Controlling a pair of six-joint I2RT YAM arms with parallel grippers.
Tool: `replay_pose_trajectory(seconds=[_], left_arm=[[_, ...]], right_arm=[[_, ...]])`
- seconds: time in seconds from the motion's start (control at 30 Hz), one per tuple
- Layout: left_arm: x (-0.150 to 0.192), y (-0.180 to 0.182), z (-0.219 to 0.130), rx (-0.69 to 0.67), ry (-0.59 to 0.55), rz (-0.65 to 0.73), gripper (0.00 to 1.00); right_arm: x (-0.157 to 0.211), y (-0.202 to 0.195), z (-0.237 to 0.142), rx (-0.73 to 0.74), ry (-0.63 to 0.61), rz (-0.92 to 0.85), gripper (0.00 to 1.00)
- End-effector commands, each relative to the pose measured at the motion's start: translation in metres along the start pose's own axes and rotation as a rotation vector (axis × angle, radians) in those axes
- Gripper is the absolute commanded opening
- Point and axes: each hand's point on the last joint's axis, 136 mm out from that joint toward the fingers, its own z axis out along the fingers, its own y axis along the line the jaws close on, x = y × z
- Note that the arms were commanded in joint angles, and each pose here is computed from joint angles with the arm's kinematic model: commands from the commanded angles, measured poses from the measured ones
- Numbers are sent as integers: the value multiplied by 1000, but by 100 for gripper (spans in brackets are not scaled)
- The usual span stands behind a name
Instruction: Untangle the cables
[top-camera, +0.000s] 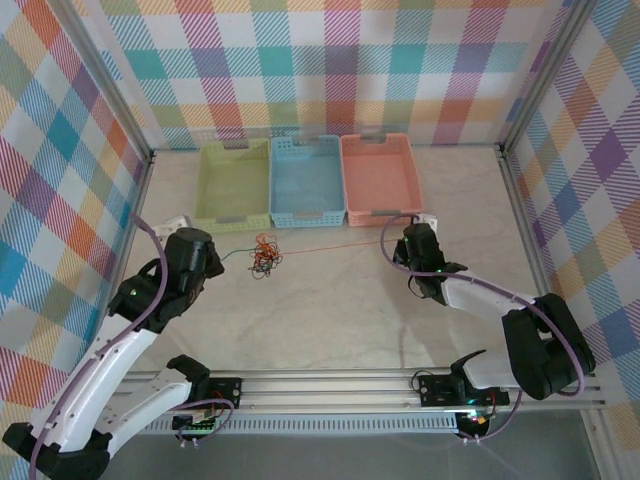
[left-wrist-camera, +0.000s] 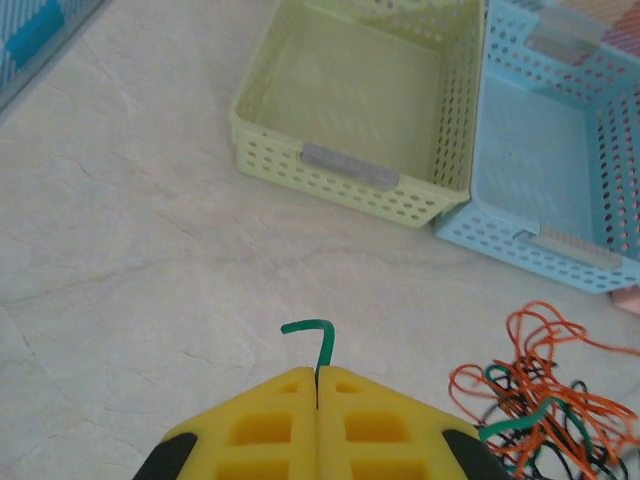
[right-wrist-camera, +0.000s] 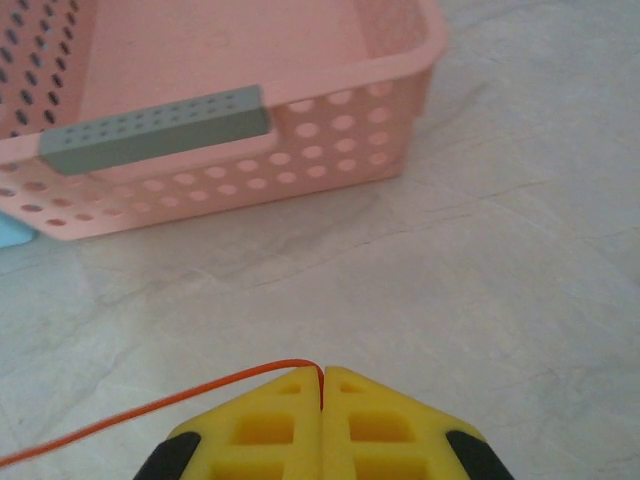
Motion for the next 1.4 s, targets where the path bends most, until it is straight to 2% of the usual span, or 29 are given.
replay_pose_trajectory(seconds=[0.0, 0.17, 0.53, 0.77, 0.87, 0.97, 1.0, 1.1, 1.17, 1.27, 1.37], left_arm=[[-13, 22, -11, -71, -69, -40, 0], [-27, 28, -26, -71, -114, -60, 0], [-66, 57, -64, -186, -250, -81, 0], [-77, 67, -76, -221, -305, -111, 0], [-71, 52, -66, -153, -273, -106, 0], [-59, 15, -50, 25, -204, -70, 0], [-54, 1, -45, 91, -175, -60, 0], [-39, -43, -36, 286, -76, -8, 0], [-31, -64, -33, 371, -7, 21, 0], [-20, -86, -28, 451, 70, 46, 0], [-10, -99, -23, 504, 128, 65, 0]], right_arm=[[0, -30, -4, 118, -20, 78, 0], [0, -46, -8, 172, -39, 133, 0], [3, -88, -24, 297, -104, 294, 0], [9, -100, -24, 329, -94, 353, 0], [7, -96, -23, 306, -102, 344, 0], [-3, -76, -19, 186, -120, 302, 0], [-6, -66, -17, 131, -125, 285, 2], [-17, -30, -15, -61, -127, 224, 26], [-22, -8, -16, -163, -117, 172, 37], [-28, 20, -23, -274, -125, 94, 48], [-34, 52, -37, -417, -159, 12, 52]])
